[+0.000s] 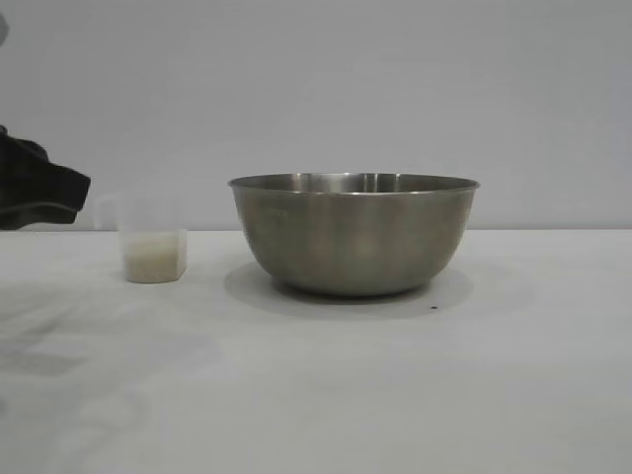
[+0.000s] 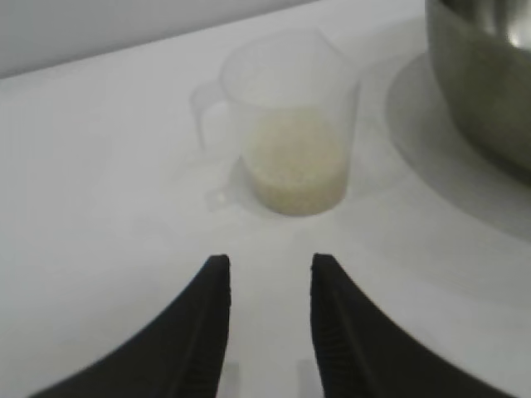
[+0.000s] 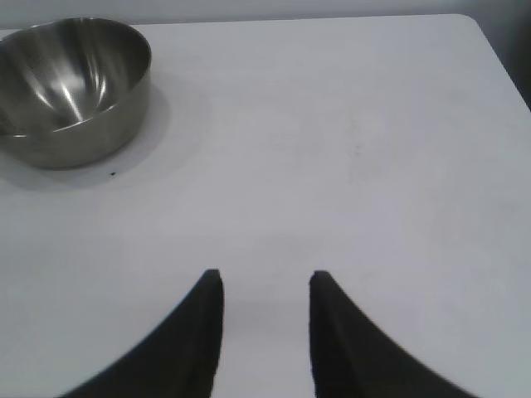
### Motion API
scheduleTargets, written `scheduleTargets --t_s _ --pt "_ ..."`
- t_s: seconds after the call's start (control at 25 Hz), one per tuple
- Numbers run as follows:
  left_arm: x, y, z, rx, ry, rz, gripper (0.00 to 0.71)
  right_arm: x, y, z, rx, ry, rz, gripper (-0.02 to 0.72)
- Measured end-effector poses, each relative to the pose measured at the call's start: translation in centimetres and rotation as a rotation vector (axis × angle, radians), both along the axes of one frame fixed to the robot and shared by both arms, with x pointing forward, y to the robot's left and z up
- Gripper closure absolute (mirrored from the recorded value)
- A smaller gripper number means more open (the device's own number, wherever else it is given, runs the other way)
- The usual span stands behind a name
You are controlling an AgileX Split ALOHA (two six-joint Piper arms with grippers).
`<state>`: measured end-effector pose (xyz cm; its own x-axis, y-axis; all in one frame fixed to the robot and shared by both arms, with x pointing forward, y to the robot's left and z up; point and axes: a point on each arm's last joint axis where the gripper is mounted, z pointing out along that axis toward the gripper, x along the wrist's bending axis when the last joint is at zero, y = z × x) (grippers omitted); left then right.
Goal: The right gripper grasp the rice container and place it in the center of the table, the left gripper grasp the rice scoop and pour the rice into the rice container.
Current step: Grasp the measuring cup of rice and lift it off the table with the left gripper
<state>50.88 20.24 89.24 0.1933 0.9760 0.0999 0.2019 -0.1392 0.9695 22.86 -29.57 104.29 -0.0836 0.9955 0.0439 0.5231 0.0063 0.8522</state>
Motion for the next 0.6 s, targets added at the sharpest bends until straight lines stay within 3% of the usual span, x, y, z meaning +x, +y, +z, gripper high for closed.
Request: scheduleTargets --t_s 0.6 --pt "1.5 -0.1 -1.6 0.042 0.019 0.051 0.483 0.0 0.0 0.0 0.0 0.0 0.0 0.449"
